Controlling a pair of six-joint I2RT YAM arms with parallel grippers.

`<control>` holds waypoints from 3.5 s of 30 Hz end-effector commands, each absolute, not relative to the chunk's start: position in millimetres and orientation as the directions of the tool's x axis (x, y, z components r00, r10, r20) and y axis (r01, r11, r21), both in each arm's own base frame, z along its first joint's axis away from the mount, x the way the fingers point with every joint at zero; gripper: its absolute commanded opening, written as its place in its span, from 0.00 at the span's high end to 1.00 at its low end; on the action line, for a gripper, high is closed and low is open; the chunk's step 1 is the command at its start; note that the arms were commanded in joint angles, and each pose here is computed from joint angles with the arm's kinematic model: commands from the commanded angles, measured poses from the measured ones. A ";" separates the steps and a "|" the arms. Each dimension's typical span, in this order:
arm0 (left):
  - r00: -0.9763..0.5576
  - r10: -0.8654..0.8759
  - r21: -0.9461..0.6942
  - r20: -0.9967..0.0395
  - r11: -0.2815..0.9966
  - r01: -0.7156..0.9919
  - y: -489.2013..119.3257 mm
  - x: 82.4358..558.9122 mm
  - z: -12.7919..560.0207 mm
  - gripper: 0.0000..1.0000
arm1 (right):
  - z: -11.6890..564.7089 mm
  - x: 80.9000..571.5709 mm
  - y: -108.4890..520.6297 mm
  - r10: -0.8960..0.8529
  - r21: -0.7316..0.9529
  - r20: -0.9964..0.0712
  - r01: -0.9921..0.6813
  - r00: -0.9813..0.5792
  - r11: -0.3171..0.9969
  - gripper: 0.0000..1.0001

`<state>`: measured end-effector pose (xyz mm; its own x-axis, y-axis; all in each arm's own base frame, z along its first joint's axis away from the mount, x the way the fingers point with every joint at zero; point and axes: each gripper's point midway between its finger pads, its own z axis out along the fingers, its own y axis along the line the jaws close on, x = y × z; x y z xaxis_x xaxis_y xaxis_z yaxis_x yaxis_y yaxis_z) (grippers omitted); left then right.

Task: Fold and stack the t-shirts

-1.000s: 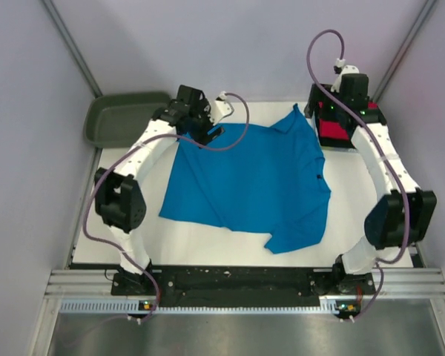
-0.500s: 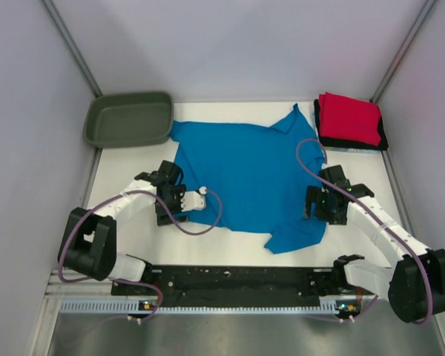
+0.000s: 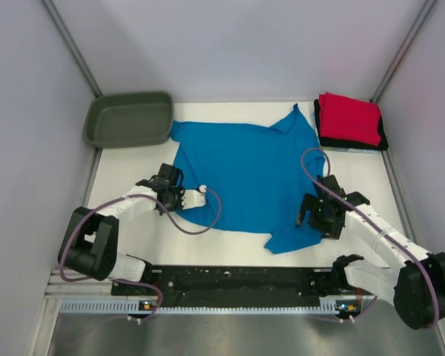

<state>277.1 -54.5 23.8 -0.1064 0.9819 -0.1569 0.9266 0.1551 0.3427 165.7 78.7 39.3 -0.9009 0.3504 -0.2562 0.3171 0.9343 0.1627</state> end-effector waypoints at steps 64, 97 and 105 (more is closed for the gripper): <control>-0.434 0.900 0.256 -0.045 0.430 0.866 -15.7 216.1 67.3 1.00 | 52.0 211.7 133.5 0.088 0.278 -0.298 0.002 -0.950 0.961 0.49; -0.394 0.908 0.180 -0.141 0.415 0.892 -36.3 185.2 83.3 1.00 | 135.7 103.0 95.8 0.543 0.523 -0.332 0.329 -0.771 0.787 1.00; -0.403 0.900 0.167 -0.163 0.428 0.888 -31.9 162.7 109.2 1.00 | 146.7 76.4 104.1 0.491 0.548 -0.249 0.297 -0.835 0.782 1.00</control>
